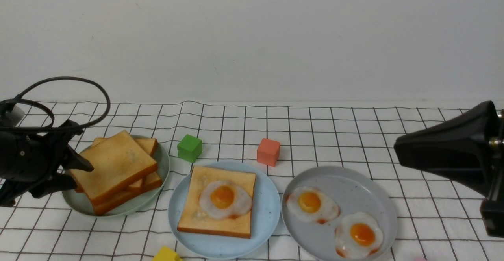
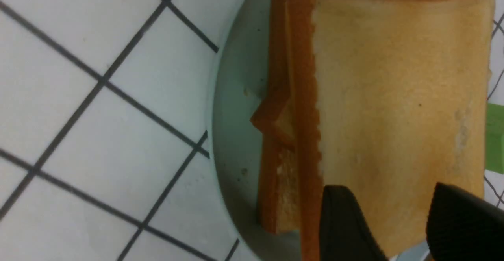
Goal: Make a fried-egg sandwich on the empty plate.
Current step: Use the left arm to grab a slice of bread
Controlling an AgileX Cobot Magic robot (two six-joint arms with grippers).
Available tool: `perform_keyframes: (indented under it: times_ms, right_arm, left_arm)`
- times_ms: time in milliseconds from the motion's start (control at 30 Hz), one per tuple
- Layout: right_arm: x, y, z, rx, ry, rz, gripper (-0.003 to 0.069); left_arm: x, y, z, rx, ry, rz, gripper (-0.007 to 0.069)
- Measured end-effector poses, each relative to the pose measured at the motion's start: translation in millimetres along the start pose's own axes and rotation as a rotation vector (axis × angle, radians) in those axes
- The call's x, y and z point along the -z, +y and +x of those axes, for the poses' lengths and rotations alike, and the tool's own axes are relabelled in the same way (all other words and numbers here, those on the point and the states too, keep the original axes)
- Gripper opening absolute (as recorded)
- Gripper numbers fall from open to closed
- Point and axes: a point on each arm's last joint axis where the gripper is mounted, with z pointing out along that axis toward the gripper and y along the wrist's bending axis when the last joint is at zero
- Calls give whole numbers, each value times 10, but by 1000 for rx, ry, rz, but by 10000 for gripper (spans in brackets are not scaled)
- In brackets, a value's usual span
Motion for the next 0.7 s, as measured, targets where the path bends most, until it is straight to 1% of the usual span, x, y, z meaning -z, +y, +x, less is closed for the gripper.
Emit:
perform_keyframes:
  times_ms: [167,300,367,467,500,533,567,700]
  right_arm:
    - [0,9,10,0,11,-10,7]
    - [0,15,17,0,18,-17,11]
    - [0,16,17,0,19,-17,12]
    - [0,16,18,0,20,-18,15]
    - [0,16,18,0,20,-18,15]
    - [0,17,18,0,20,-18,16]
    - [0,18,17,-1,19,-19,17]
    - [0,26,11,-11,12,-28,21]
  left_arm:
    - [-106,53,-32,4,-13,-17,326]
    - [-215,112,-59,11,-32,-37,304]
    - [-258,129,-57,13,-25,-37,266]
    - [-288,123,-70,-3,-20,-28,175]
    - [-290,123,-70,-4,-20,-27,169]
    - [-292,126,-71,-17,-19,-27,135]
    - [-292,125,-71,-28,-19,-26,122]
    - [-264,113,-74,-70,-25,-26,122]
